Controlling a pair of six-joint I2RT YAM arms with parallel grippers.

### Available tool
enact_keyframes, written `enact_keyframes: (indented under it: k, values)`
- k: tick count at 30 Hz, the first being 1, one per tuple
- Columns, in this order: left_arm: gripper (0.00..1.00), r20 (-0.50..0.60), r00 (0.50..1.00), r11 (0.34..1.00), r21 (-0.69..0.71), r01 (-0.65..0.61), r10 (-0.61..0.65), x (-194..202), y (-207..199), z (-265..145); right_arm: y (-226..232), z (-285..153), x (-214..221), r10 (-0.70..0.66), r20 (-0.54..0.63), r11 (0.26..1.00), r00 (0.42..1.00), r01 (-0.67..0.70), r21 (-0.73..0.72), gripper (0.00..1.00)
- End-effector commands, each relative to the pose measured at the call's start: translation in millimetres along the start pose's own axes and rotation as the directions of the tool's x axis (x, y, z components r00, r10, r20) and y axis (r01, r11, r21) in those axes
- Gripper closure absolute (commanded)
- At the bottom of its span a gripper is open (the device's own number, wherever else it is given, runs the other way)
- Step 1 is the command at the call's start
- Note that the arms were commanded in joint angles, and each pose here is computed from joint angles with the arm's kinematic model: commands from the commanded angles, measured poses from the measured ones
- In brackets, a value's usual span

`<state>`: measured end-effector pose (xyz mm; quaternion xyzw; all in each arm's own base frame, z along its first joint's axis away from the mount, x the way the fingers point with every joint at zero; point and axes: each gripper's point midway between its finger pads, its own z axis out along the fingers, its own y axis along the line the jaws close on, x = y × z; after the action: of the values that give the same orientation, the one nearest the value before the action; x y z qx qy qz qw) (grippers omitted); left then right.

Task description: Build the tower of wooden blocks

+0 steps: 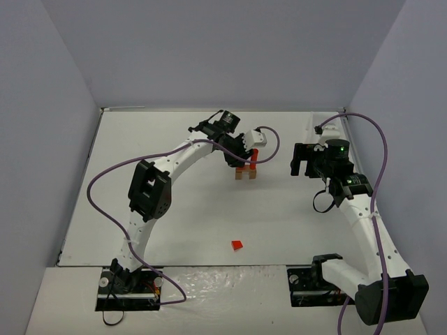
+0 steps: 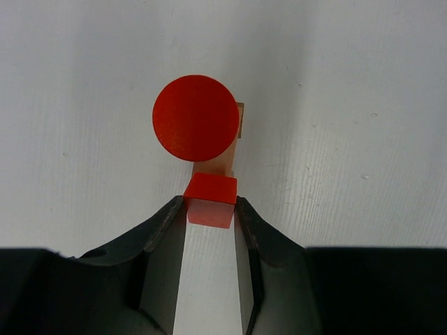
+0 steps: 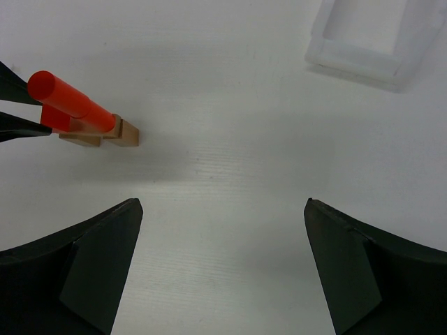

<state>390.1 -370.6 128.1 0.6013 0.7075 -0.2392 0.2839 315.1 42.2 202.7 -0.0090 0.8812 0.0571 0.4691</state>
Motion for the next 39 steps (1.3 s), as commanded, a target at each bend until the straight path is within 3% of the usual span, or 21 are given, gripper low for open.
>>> enact_keyframes:
  k: [1, 39]
  values:
    - [0.99, 0.073, 0.997, 0.998, -0.048, -0.037, 0.04, -33.8, 6.9, -19.6, -2.9, 0.6, -12.5, -0.009, 0.046, 1.0, 0.999, 0.008, 0.014, 0.01]
    - [0.99, 0.04, 0.999, 0.999, -0.041, -0.009, 0.011, -21.1, 7.1, -7.4, -2.4, -0.5, -12.4, -0.01, 0.049, 1.0, 0.999, 0.009, 0.01, 0.01]
